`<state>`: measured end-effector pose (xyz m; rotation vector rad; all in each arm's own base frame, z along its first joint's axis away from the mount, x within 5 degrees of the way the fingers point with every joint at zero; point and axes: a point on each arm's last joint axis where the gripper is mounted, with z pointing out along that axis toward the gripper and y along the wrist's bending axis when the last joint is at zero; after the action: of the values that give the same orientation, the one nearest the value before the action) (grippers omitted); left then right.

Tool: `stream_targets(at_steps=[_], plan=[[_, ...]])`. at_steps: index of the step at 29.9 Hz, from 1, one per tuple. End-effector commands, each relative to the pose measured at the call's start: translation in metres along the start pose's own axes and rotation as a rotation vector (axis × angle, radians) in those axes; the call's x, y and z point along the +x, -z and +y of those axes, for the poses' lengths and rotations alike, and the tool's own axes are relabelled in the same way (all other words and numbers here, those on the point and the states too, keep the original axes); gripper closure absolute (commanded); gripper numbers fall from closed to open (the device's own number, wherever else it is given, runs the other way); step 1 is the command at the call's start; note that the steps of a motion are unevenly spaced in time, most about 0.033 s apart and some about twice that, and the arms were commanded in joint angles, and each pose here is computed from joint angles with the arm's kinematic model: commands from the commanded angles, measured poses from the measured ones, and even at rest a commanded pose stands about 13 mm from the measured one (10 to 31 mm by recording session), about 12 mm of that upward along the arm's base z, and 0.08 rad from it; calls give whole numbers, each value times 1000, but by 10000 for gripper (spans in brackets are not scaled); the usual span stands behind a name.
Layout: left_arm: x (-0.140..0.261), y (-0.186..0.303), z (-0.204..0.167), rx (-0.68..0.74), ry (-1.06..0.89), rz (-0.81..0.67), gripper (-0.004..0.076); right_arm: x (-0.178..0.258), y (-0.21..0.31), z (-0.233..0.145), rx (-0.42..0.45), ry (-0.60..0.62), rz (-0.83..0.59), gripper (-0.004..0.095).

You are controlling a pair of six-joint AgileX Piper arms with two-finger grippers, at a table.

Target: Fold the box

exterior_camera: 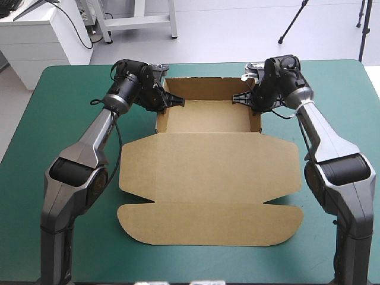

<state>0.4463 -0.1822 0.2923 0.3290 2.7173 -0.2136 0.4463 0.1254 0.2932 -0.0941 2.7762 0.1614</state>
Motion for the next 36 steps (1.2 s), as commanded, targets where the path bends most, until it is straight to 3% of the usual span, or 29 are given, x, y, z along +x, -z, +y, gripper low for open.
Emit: stream_targets(at_steps=[1, 14, 17, 23, 25, 28, 36], plan=[[0, 27, -5, 26, -15, -19, 733, -3, 27, 6, -39, 29, -63, 916], [-1, 9, -5, 33, 5, 0, 728, -4, 10, 5, -28, 54, -31, 914], [-4, 14, -6, 40, 1, -31, 638, -4, 10, 6, -34, 60, -30, 840], [-10, 29, -8, 47, -3, -82, 327, -4, 15, 6, -36, 60, -39, 513], [-12, 32, -8, 48, -4, -94, 270, -4, 18, 6, -37, 60, -46, 434], [-13, 36, -8, 50, -5, -102, 259, -4, 25, 6, -36, 62, -62, 388], [-12, 54, -9, 50, -25, -123, 259, -6, 53, 5, -40, 72, -132, 383]])
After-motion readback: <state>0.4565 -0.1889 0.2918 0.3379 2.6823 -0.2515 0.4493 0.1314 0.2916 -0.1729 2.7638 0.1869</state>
